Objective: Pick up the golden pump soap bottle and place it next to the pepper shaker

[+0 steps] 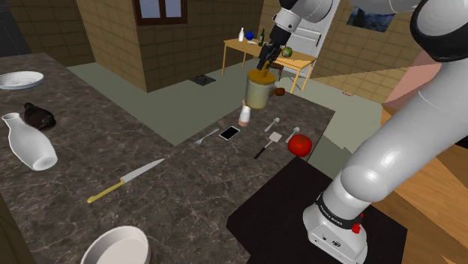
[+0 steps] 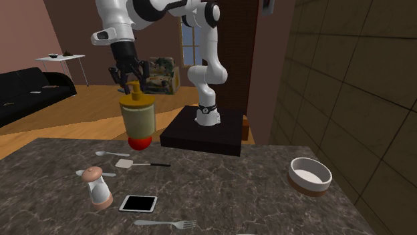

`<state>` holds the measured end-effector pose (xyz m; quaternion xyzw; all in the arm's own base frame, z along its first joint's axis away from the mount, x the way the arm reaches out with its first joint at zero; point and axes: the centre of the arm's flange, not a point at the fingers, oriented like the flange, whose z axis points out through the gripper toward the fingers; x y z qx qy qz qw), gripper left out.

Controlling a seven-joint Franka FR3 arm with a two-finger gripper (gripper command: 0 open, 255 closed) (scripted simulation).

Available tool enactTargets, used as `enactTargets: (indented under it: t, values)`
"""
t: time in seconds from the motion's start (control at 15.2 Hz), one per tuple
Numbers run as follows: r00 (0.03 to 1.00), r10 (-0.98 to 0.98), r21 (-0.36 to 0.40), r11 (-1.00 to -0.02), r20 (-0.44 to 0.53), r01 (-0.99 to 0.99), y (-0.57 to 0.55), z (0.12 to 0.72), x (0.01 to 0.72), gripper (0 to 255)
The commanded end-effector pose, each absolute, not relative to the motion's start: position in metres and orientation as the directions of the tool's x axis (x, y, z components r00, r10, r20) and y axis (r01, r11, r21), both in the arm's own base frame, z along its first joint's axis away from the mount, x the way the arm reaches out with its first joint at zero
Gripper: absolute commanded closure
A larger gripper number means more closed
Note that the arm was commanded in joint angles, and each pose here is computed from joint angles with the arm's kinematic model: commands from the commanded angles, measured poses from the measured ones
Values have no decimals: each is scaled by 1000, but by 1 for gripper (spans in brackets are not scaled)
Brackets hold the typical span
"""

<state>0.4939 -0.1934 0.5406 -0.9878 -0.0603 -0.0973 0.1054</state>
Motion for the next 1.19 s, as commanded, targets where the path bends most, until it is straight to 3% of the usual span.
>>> enactTargets:
  t: [0.0,1.12]
  values:
    - [973,101,-195,-970,205,141,-207,537,498,255]
    - [973,101,-195,-970,205,141,-207,447,498,255]
